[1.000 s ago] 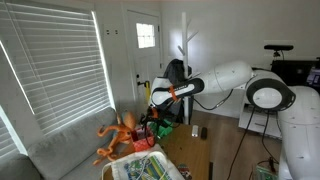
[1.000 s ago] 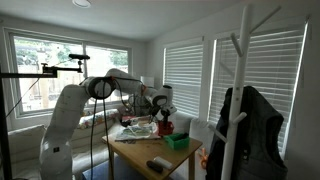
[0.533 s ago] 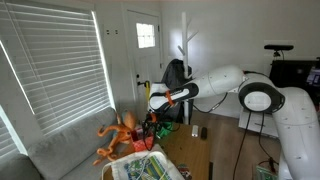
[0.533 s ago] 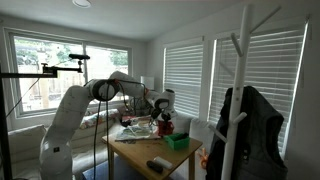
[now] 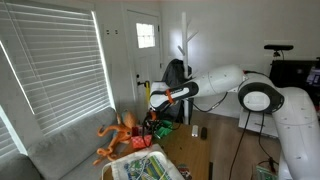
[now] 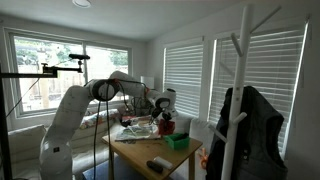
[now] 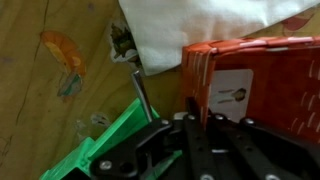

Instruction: Pick up the red basket, move it backward and place it at the edge of the table

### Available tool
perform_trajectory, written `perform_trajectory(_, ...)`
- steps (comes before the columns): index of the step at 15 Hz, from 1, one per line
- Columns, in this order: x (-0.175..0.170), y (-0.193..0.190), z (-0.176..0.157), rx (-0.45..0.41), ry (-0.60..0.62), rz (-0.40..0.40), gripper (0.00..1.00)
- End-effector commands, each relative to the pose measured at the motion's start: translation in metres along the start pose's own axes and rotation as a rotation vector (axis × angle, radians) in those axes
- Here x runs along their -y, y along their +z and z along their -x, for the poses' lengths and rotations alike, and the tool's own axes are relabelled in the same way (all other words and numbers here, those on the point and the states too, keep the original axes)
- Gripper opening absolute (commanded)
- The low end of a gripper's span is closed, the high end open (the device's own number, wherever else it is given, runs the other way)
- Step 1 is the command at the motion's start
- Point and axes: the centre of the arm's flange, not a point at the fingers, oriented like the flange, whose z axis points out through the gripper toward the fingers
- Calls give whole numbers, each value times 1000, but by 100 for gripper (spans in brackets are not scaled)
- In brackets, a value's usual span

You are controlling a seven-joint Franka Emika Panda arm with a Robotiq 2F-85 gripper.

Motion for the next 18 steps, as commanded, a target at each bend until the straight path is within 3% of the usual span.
perform_trajectory(1,5,-30,10,2,9,-84,2)
perform_trajectory(4,4,-74,44,-54,-107,-150,2)
perform_trajectory(8,-17,-120,111,-63,-297,-156,2)
perform_trajectory(10,-40,-128,138,-80,-326,-101,2)
perform_trajectory(15,-122,-126,174,-234,-255,122,1)
perform_trajectory(18,-171,-120,197,-257,-338,135,2)
